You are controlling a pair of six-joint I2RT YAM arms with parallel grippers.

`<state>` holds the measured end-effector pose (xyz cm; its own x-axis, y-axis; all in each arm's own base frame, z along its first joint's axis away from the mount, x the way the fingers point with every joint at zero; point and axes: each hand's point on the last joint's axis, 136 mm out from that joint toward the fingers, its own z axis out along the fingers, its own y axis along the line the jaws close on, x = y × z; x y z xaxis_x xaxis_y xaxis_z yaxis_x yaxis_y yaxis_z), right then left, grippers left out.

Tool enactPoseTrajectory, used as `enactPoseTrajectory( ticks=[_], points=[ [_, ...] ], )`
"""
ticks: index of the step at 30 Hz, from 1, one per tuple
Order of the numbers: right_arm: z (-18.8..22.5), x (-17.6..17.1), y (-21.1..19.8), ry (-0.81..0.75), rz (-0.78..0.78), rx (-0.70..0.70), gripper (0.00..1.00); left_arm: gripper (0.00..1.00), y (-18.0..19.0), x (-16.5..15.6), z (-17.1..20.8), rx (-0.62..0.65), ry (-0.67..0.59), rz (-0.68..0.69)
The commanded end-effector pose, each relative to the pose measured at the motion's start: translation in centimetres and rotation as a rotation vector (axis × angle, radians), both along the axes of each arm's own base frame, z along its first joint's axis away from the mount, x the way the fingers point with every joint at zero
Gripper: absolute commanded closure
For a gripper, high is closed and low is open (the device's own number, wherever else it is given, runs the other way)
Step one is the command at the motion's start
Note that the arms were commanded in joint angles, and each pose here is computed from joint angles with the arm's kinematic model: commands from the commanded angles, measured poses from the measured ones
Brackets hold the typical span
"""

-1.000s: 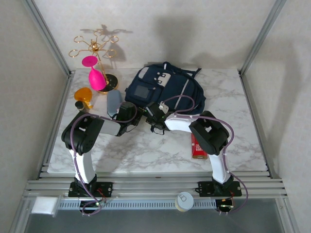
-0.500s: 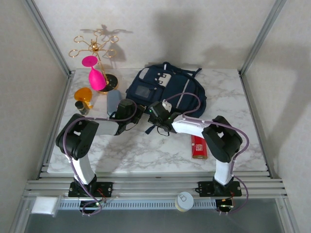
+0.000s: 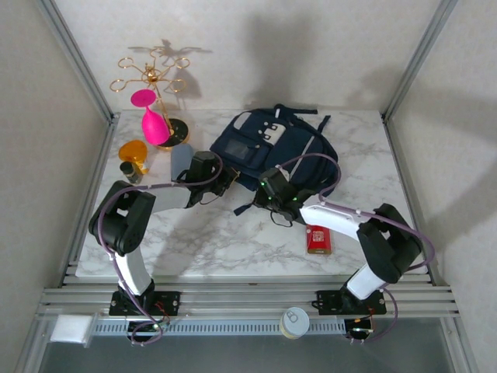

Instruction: Pack books, pencil case, and school supplies into a backpack

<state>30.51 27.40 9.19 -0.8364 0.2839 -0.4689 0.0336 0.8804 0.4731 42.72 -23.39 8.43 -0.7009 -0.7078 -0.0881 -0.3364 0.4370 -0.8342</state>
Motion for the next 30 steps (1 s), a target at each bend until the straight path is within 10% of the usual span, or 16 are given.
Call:
enactPoseTrajectory(
  ticks=[1,19,25,30],
  points=[
    [-2.8,-4.3,-2.2,0.145,0.110,-0.132,1.00,1.00,6.0,5.2,2.6,0.089,-0.149,0.234],
    [-1.0,-5.2,-4.5,0.156,0.174,-0.262,1.00,0.99,7.6,9.0,3.1,0.224,-0.172,0.156],
    [0.9,-4.2,0.5,0.116,0.287,-0.127,1.00,0.52,4.7,6.5,5.3,0.094,-0.219,0.044],
    [1.4,-3.6,1.2,0.076,0.298,-0.104,1.00,0.38,3.3,-0.8,5.8,-0.053,-0.163,0.099]
  ],
)
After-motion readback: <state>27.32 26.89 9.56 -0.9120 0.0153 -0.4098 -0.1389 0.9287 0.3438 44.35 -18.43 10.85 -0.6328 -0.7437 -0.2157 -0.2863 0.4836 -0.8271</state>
